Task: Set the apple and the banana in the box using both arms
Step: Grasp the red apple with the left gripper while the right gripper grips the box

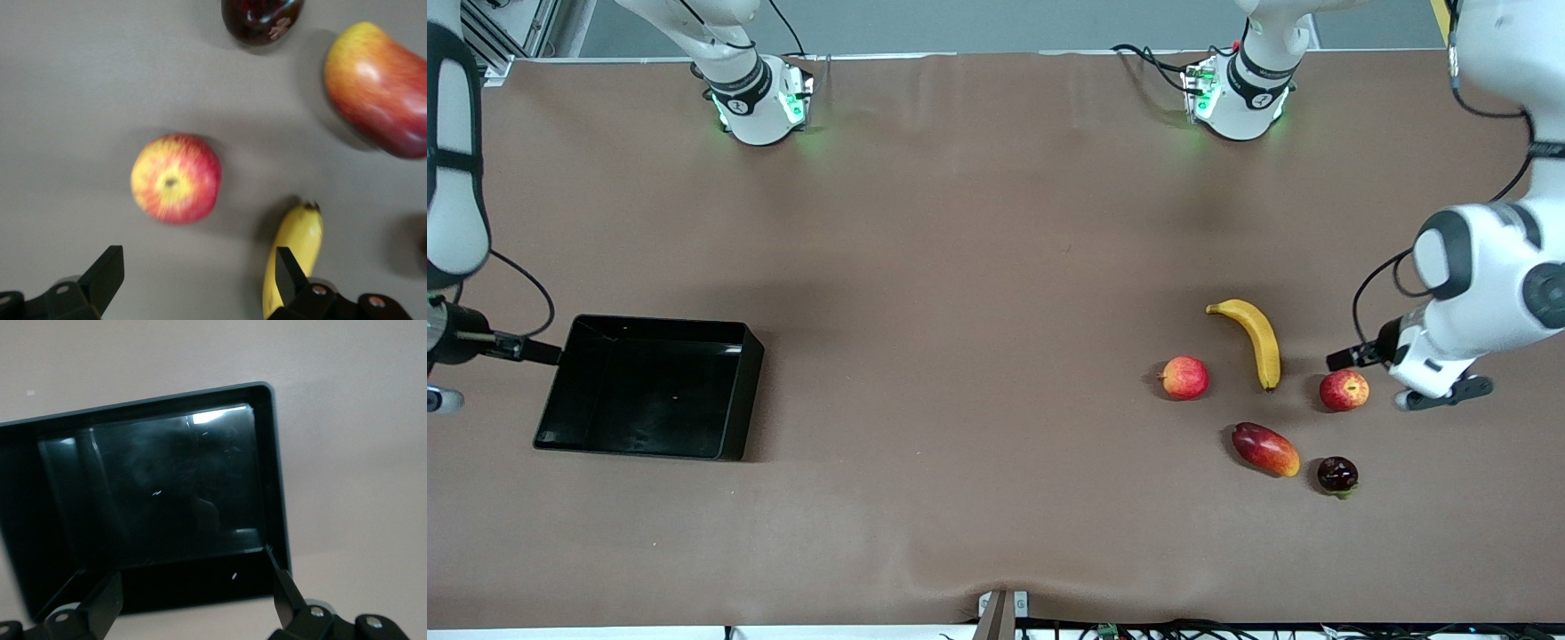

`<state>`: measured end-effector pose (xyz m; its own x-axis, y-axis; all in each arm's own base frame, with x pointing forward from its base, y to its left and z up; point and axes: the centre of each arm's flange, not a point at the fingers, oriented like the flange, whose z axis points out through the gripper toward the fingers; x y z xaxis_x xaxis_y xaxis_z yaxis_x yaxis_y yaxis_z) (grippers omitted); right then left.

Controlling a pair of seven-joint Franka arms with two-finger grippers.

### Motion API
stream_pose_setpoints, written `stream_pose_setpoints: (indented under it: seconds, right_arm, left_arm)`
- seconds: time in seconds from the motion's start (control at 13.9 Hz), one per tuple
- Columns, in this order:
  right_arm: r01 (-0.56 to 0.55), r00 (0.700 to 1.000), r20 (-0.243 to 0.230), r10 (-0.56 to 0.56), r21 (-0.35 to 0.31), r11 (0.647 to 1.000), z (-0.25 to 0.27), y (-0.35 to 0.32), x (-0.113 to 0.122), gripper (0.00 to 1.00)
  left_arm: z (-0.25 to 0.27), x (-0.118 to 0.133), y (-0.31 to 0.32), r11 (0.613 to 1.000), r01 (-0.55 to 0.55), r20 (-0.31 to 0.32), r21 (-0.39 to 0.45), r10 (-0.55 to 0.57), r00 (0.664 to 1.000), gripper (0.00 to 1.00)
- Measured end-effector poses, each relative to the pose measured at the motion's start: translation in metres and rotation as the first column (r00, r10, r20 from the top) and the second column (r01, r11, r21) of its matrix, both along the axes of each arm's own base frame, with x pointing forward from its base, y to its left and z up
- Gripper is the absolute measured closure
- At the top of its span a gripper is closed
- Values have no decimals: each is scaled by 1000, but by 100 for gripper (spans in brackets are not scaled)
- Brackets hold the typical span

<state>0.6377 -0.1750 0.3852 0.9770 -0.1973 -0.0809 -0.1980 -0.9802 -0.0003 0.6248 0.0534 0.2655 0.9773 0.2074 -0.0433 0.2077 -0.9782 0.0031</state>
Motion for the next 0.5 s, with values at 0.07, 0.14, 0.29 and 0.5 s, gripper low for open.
stream_pose_setpoints:
  seconds: [0.07,0.14,0.29,0.5]
  right_arm:
    - [-10,1000,7,10,-2,1000,-17,-10,0,0]
    - [-21,1000,15,21,-5,1000,-33,-21,0,0]
    - [-40,999,32,40,-12,999,-62,-44,0,0]
    - [-72,996,52,73,-23,997,-109,-69,-1,0]
  left_arm:
    - [-20,2,0,1000,0,6,-1,0,1000,0]
    - [-37,3,0,1000,0,8,-1,0,1000,0]
    - [-54,3,6,1000,18,8,23,-19,1000,0]
    - [-54,4,23,999,22,13,46,-22,1000,0]
